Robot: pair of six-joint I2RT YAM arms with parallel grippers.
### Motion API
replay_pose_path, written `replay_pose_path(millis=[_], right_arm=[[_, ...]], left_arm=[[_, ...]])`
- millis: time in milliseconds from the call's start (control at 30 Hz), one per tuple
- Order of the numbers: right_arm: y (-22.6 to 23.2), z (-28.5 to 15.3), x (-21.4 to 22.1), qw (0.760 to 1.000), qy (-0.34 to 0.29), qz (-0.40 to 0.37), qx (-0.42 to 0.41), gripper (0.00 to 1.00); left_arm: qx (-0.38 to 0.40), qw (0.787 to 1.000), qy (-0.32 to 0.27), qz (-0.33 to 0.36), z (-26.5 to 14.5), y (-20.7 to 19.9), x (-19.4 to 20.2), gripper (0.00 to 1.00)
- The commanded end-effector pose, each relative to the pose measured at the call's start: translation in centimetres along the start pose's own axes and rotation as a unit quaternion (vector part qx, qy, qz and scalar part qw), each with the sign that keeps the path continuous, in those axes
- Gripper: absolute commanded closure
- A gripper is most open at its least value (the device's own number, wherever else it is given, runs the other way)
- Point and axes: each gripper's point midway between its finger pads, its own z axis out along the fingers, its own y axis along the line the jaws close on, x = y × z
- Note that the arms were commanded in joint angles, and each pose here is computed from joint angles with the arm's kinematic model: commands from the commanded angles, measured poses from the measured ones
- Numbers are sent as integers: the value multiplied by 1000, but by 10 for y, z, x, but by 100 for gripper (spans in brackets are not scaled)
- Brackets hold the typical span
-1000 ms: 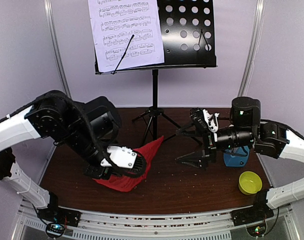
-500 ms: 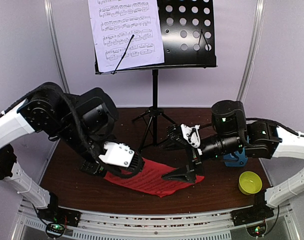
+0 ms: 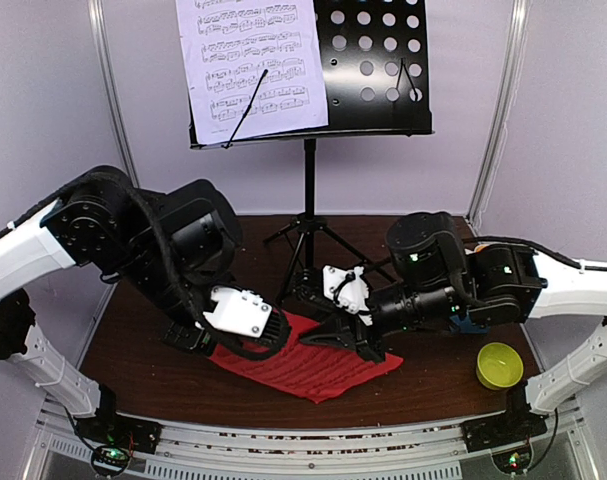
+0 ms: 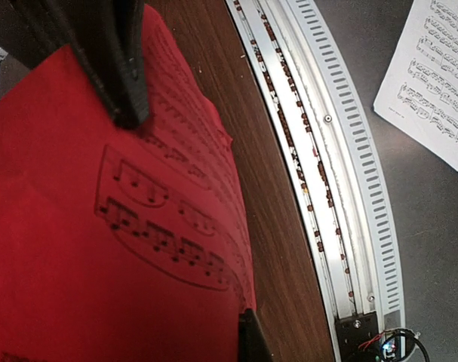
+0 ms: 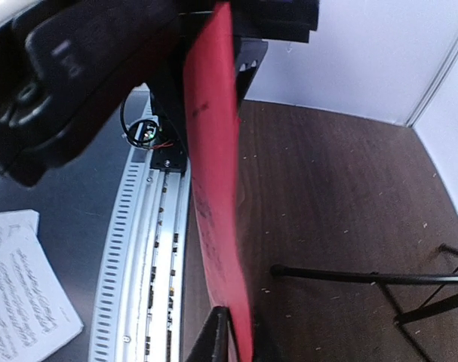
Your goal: Set up the instrument practice props
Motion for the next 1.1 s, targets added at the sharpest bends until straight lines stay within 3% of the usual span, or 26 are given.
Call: replay_pose_path(millis=[0,167,267,333,500,700,900,1067], right_arm=[[-10,-6,-9,999,-28,13,34,100],[-22,-24,-13,995,-58,15,76,100],[-28,-46,-24,990,-105,21,94,100],[-34,-60,-27,985,-133,29,109,100],[-53,-105,-44,962,-225,58,141,100],[-59,-148,-67,932,-333,81,117,100],[-52,-176,-84,916,-386,61,93,100],[-49,-190,-91,907,-411,50,71,100]], left_arm=[[-28,999,-15,-2,-10,10,-7,100],[-94,994,-48,-26,-25,29,-12,79],[-174,979,-91,-56,-43,50,-11,51],[-223,961,-139,-88,-63,65,-11,39],[-269,903,-307,-137,-122,71,-11,31],[-292,831,-453,-142,-142,68,-24,23],[-284,813,-474,-183,-135,90,-41,22],[-246,813,-488,-201,-120,103,-58,20]])
